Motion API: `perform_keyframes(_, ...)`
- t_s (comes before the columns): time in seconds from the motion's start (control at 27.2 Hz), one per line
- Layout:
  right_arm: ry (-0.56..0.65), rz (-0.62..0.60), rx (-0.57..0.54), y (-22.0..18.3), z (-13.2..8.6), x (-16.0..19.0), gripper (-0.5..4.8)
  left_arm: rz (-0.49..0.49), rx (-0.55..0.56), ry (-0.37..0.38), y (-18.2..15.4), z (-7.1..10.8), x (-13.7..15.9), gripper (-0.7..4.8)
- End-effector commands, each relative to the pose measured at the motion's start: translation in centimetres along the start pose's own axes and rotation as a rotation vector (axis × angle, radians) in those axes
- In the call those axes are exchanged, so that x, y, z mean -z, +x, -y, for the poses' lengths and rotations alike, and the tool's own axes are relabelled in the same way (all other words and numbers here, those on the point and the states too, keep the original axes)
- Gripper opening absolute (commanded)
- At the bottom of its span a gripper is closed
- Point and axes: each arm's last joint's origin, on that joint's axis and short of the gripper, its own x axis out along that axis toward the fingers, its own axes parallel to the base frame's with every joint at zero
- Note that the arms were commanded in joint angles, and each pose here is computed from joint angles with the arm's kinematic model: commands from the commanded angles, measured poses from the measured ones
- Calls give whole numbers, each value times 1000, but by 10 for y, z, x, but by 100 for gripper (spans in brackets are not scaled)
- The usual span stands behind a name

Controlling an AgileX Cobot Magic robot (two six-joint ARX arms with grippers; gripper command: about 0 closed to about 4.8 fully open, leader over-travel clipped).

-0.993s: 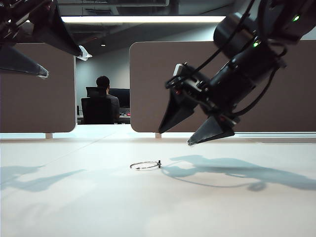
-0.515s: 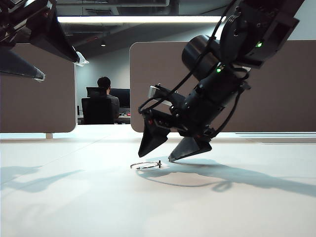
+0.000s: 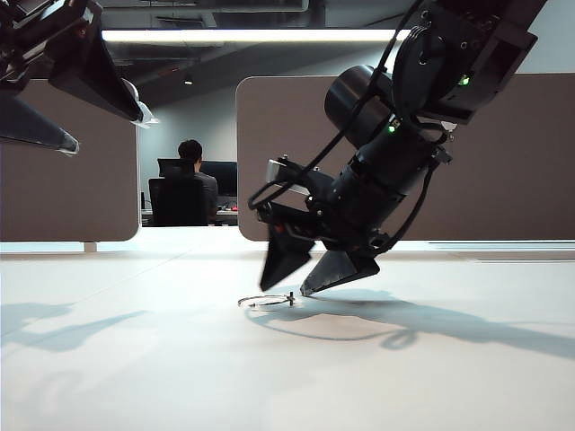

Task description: Hang the earring on the hook.

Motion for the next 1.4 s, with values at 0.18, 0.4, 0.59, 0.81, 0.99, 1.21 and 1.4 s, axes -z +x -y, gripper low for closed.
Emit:
perform_keyframes(0.18,30,-240,99,7,8,32,292,13,4,6,-1,1,-3,479)
perform_keyframes(0.4,18,-303,121,16,9,43,254,12,3,6,-1,1,-3,479)
perform_keyframes(0.59,22,-366,123,23,9,53,32,-6,1,3,-1,0,-1,479)
perform_keyframes(0.81,17,-340,115,23,8,49,-7,-21,-1,1,-1,0,1,479)
perform_keyframes(0.99,5,-240,114,9,6,25,-7,-19,-1,1,-1,0,0,479)
perform_keyframes(1.21,-25,259,68,-63,16,-61,-7,19,4,7,-1,1,-4,479)
perform_keyframes(1.4,5,722,40,-131,53,-113,-8,57,9,13,-1,1,-8,479)
